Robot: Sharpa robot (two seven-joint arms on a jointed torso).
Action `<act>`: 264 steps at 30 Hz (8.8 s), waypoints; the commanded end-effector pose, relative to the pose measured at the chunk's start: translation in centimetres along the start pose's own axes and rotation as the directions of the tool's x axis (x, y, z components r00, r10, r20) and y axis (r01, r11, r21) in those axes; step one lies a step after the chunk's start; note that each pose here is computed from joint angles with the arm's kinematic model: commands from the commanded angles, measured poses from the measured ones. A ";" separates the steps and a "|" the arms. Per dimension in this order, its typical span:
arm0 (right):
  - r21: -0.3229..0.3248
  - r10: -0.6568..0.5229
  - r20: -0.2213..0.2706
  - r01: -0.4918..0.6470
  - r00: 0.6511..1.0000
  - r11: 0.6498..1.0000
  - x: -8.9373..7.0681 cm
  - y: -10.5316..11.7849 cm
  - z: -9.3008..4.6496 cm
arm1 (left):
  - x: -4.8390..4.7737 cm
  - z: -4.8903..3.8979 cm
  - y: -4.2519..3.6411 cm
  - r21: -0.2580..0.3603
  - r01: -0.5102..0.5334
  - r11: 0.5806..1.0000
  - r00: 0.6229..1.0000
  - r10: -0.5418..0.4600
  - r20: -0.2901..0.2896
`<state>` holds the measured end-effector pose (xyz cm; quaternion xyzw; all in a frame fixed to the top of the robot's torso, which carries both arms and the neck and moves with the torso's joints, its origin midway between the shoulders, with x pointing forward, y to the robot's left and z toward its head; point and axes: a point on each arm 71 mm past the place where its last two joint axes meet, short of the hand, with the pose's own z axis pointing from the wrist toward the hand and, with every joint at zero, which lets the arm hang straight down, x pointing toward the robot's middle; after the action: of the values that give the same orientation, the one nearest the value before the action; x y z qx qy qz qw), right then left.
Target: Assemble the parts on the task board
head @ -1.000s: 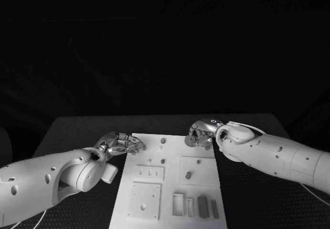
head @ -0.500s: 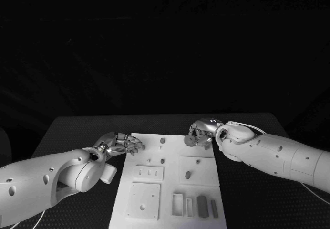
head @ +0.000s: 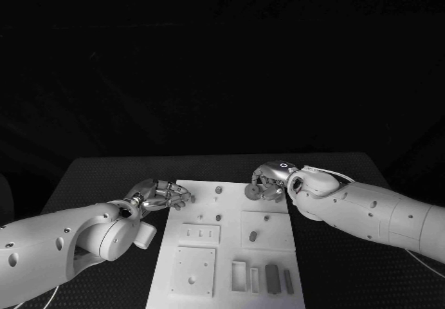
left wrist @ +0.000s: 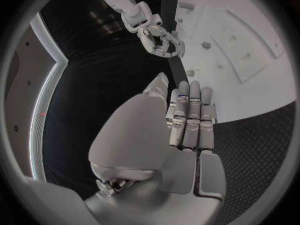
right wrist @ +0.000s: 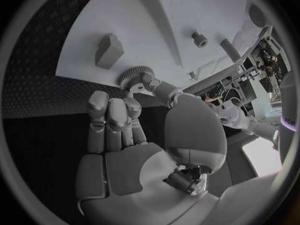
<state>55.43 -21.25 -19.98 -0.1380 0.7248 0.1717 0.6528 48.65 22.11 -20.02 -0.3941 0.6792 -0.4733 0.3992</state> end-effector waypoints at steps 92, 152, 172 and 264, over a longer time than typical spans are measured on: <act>-0.140 -0.208 0.224 0.243 0.952 0.960 1.6 12.6 1.9 | 0.30 0.23 -0.24 0.013 -0.007 1.000 1.000 0.007 -0.009; -0.131 -0.105 0.077 0.114 0.992 0.985 2.6 10.3 1.4 | 0.20 0.23 -0.20 0.009 -0.007 1.000 1.000 0.007 -0.009; -0.180 0.309 0.136 -0.283 0.941 0.942 -3.2 3.1 -2.8 | -0.82 0.34 -0.08 0.020 -0.012 1.000 1.000 0.012 0.014; 0.006 0.256 -0.006 -0.256 0.967 0.967 3.2 -4.4 -3.5 | -0.69 0.67 0.12 0.013 -0.012 1.000 1.000 0.012 -0.007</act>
<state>53.82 -26.73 -23.14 -0.0382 0.7404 0.2546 0.6209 49.57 22.82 -20.28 -0.3926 0.6785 -0.4693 0.4066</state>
